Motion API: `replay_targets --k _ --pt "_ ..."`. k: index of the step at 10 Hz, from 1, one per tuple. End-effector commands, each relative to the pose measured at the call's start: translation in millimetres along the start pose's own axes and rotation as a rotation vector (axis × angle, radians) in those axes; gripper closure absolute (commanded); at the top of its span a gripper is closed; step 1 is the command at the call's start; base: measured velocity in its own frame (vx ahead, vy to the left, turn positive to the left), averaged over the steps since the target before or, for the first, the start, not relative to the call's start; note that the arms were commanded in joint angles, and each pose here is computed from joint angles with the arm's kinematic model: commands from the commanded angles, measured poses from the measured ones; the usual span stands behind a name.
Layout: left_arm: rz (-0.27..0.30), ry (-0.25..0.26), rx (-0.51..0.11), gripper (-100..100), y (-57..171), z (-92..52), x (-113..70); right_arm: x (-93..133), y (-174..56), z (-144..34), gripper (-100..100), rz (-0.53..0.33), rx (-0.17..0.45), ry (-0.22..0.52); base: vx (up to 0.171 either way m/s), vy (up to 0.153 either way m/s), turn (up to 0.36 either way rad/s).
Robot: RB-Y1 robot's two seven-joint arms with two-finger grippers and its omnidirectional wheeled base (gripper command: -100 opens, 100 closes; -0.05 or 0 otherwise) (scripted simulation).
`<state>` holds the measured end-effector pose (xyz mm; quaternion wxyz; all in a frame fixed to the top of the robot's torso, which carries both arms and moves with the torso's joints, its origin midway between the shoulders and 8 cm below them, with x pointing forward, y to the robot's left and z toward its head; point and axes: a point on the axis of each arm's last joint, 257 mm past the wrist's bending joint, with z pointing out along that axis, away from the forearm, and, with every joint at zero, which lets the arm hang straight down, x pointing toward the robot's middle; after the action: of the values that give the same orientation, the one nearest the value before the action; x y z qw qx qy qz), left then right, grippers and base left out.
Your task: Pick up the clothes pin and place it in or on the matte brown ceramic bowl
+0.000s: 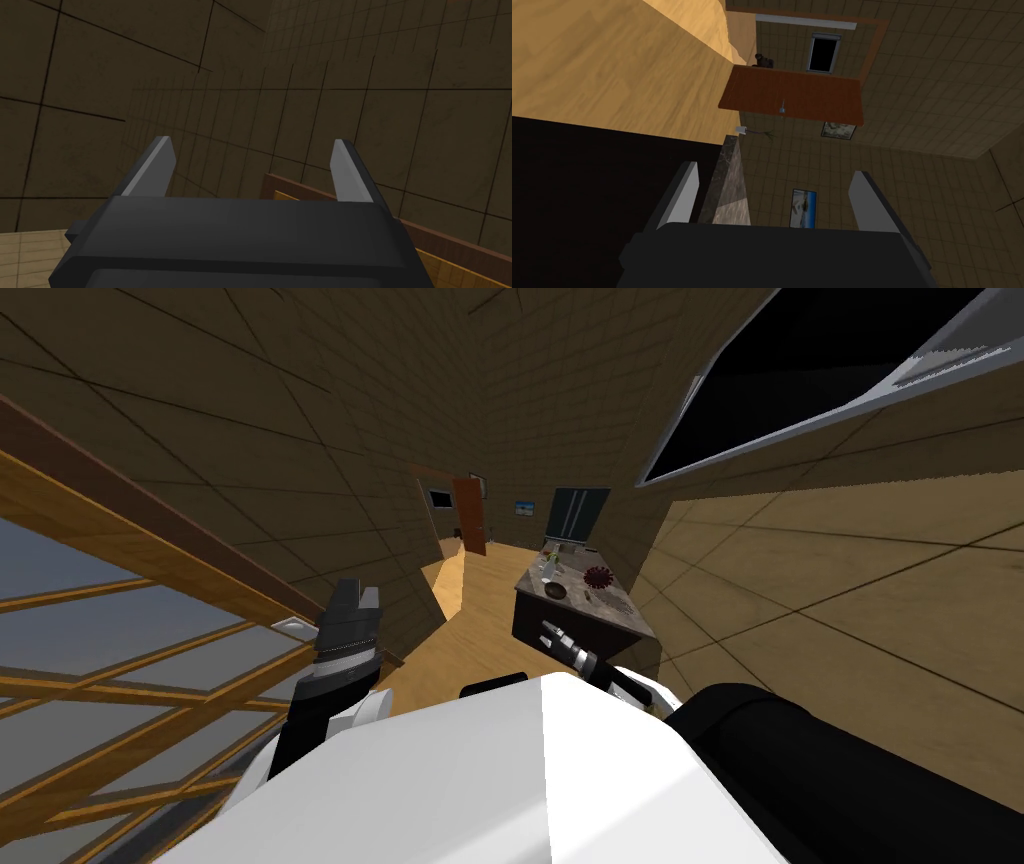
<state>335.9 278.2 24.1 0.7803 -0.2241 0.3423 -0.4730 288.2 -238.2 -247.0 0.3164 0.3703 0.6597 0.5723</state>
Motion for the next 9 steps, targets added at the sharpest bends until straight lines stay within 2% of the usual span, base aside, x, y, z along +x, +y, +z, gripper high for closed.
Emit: replay_targets --k 1,2,3,4,5,6,7,8,9 --pt "0.0 0.0 0.0 0 0.0 0.0 0.0 -4.3 -17.0 -6.6 -100 0.001 0.059 0.016 0.003 0.011 0.149" --pt "0.0 0.0 0.0 0 0.0 0.0 0.0 -7.3 -40.4 -19.0 -100 0.043 0.127 0.011 0.005 0.013 0.288" --pt "0.0 0.0 0.0 0 0.0 0.0 0.0 -7.2 -44.7 -24.5 -100 0.026 0.155 0.03 0.005 0.001 0.128" --pt "0.0 0.0 0.0 0 0.1 -0.1 -0.1 -10.3 -67.8 -39.6 -100 0.066 0.225 0.021 0.009 0.002 0.276" --pt "0.0 0.0 0.0 0 0.0 0.0 0.0 -11.1 -71.2 -45.3 -100 0.05 0.25 0.036 0.009 -0.008 0.143" --pt "0.0 0.0 0.0 0 0.1 -0.1 -0.1 -16.2 -93.2 -64.1 -100 0.08 0.326 0.026 0.011 -0.007 0.249" --pt "0.0 0.0 0.0 0 0.0 0.0 0.0 -16.2 -96.0 -69.2 -100 0.071 0.346 0.037 0.014 -0.013 0.135" --pt "0.0 0.0 0.0 0 0.1 -0.1 -0.1 -25.7 -114.5 -90.0 -100 0.089 0.421 0.022 0.016 -0.013 0.257" --pt "0.0 0.0 0.0 0 0.0 0.0 0.0 -23.4 -118.2 -95.8 -100 0.087 0.44 0.032 0.015 -0.021 0.126"
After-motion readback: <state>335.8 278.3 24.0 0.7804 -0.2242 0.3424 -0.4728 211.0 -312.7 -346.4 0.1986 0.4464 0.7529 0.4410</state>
